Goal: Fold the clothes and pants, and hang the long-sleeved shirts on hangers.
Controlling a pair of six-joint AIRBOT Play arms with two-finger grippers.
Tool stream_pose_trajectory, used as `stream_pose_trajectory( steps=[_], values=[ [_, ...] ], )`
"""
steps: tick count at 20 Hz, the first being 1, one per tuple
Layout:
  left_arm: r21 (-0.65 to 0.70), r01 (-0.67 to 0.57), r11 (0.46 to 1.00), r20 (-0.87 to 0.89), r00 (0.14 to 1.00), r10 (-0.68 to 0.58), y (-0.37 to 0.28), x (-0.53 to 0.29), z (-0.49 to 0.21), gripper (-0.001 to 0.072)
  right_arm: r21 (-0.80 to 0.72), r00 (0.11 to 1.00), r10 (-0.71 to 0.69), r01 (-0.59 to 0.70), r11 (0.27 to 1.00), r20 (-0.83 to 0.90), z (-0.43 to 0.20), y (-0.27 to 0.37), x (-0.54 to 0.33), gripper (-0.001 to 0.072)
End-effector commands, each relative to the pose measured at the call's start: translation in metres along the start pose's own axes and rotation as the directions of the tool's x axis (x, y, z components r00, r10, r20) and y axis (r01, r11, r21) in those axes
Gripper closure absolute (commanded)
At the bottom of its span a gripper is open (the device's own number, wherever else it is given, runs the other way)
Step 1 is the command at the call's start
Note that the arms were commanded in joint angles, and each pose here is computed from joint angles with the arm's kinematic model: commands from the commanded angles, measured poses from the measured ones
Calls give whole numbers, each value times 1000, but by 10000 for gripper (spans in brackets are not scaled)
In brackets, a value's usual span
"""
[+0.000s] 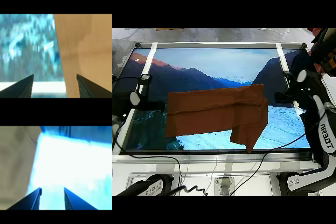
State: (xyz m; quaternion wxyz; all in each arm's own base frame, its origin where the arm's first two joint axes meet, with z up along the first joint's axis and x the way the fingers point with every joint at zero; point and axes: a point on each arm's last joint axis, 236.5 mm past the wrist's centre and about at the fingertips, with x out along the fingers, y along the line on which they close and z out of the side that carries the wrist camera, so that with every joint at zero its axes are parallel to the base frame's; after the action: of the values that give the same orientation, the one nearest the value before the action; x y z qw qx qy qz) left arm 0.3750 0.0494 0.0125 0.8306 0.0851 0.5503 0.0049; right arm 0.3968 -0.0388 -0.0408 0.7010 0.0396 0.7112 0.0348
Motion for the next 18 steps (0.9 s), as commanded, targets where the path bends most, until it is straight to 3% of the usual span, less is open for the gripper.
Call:
stream_pose_trajectory(
  steps=[1,3,8,11,18],
  values=[
    [15,37,999,-160,987,-34,-10,-22,-55,136,140,934,262,-234,962,-241,-80,19,0,405],
    [13,60,998,-223,973,-55,-20,-16,-87,130,184,884,400,-363,914,-243,-110,39,12,405],
    [-40,262,964,-307,915,-261,-82,-4,-159,130,212,819,557,-525,824,-137,-156,92,54,400],
    [-50,270,962,-264,925,-273,-87,-7,-160,130,273,782,622,-594,757,-24,-154,118,74,399],
    [-28,194,981,-154,969,-196,-69,-28,-147,131,277,818,573,-560,781,40,-152,147,109,406]
  ],
)
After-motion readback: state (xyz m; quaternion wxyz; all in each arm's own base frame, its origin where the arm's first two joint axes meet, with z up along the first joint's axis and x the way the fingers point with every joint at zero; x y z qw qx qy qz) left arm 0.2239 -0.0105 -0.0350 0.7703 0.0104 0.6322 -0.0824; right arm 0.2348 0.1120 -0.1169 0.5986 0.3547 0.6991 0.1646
